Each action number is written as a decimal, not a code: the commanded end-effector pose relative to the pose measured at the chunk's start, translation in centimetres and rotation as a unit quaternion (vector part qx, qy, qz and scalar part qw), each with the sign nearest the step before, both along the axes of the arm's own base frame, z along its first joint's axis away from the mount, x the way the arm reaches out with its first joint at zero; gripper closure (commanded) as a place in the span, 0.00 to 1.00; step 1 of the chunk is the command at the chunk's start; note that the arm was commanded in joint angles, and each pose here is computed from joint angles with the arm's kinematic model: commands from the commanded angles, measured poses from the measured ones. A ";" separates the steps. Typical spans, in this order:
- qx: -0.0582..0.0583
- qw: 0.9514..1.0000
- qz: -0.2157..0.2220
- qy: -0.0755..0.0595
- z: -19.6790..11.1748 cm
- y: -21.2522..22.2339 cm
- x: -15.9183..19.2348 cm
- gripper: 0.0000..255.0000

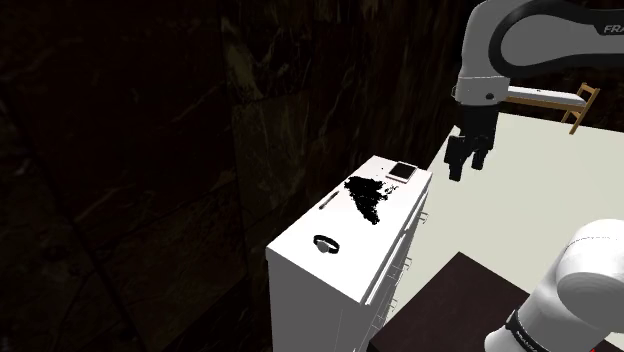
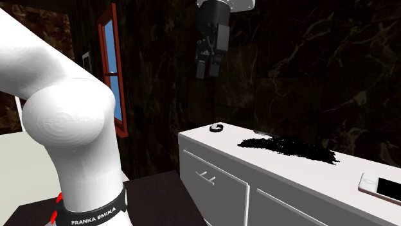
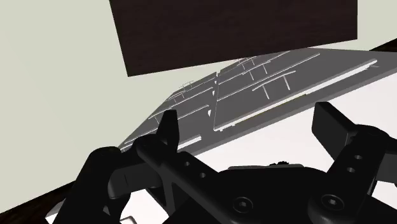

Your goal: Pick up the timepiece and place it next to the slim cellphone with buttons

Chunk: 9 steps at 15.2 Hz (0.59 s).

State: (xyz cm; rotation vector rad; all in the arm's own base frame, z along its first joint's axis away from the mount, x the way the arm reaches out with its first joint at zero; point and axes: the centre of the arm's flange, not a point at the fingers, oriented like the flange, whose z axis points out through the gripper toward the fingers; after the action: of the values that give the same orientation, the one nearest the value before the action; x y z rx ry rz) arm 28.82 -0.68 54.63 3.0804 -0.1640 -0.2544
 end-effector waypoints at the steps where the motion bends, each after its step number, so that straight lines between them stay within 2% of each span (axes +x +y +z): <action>1: 0.000 1.000 0.000 0.000 0.0 0.0 0.0 0.00; 9: 0.026 0.998 0.058 -0.019 -5.2 6.1 5.7 0.00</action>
State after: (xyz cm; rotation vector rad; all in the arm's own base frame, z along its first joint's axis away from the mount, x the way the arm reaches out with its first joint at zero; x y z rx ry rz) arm 33.91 4.39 50.19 3.1259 -0.0033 -0.2069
